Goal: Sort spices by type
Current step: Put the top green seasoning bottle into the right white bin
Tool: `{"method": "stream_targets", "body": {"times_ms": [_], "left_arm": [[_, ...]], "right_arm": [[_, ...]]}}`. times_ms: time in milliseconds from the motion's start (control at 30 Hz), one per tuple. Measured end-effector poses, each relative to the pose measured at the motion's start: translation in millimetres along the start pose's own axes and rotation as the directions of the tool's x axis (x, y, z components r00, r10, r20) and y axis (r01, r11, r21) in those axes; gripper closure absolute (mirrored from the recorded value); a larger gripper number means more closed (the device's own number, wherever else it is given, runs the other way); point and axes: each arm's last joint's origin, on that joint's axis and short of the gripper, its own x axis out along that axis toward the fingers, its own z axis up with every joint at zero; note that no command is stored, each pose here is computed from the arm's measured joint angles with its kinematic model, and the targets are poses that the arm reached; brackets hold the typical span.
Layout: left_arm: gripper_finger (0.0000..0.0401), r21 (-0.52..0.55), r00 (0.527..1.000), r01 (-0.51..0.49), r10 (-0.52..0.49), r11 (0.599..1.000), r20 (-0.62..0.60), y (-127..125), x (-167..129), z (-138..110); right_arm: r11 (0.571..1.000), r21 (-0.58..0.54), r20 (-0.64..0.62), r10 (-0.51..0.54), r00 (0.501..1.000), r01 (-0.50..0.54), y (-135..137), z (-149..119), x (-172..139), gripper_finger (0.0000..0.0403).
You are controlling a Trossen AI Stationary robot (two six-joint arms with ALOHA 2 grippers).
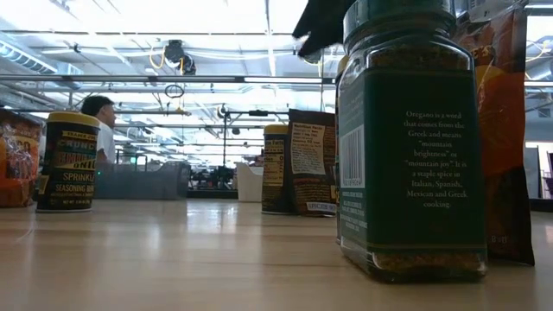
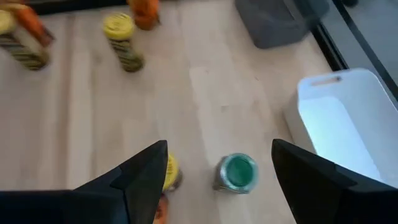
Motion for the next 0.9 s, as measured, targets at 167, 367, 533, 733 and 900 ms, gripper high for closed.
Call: {"method": "stream_targets", "body": {"times_ms": [167, 367, 533, 733, 900], "left_arm": [[0.0106, -0.061, 0.999, 0.002, 0.000, 0.998, 0.034, -2.9, 10.8, -49.4], [0.0106, -0.122, 0.988, 0.082, -0.065, 0.989, 0.137, -7.3, 31.1, -91.6], [0.0106, -0.170, 0.986, 0.124, -0.103, 0.978, 0.130, -9.8, 54.7, -121.3], [0.0106, -0.210, 0.988, 0.153, -0.145, 0.966, 0.052, -12.3, 77.0, -147.1], [0.0106, -0.195, 0.983, 0.175, -0.159, 0.965, 0.091, -12.9, 86.1, -150.6]], "right_arm": [[0.997, 0.048, -0.073, 0.060, 0.996, -0.056, -12.1, -3.4, 27.8, 0.0133], [0.995, 0.091, -0.172, 0.055, 0.984, -0.039, -26.4, -12.9, 64.5, 0.0133], [0.994, 0.104, -0.232, 0.039, 0.972, -0.015, -34.5, -20.8, 86.4, 0.0133], [0.995, 0.104, -0.266, 0.033, 0.963, -0.005, -36.1, -25.5, 95.5, 0.0133], [0.994, 0.100, -0.260, -0.005, 0.965, 0.032, -37.4, -24.9, 95.3, 0.0133]]}}
